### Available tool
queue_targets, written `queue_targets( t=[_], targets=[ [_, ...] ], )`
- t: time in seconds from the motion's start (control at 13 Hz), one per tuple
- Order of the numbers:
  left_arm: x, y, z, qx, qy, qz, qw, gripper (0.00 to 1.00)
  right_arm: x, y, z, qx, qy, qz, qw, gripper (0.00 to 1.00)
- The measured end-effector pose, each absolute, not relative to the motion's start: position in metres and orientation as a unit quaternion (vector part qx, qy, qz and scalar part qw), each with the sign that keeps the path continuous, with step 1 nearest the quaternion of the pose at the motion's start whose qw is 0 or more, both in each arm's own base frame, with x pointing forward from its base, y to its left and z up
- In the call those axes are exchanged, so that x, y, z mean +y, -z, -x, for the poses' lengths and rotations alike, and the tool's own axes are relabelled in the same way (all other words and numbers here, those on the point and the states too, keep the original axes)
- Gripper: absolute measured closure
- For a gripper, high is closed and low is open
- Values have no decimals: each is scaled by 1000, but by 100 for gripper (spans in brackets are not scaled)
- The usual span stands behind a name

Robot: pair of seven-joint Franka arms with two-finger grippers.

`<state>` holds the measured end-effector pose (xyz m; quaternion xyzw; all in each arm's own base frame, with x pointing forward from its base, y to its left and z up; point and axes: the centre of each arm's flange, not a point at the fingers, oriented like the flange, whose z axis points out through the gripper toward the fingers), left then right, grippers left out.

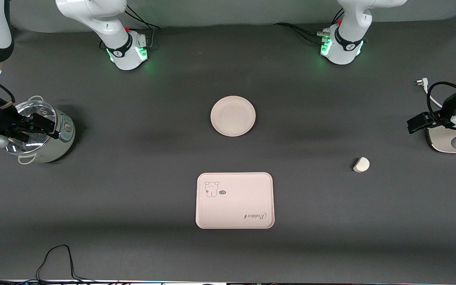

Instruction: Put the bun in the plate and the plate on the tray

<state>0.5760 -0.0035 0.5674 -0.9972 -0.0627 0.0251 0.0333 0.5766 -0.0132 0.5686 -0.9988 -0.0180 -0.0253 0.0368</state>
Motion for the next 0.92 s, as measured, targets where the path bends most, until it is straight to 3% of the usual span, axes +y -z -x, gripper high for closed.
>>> queue_targets(
  t=[0.92],
  targets=[
    [-1, -565, -561, -63, -54, 996, 31, 0, -12, -567, -577, -19, 24, 999, 37, 0]
  ],
)
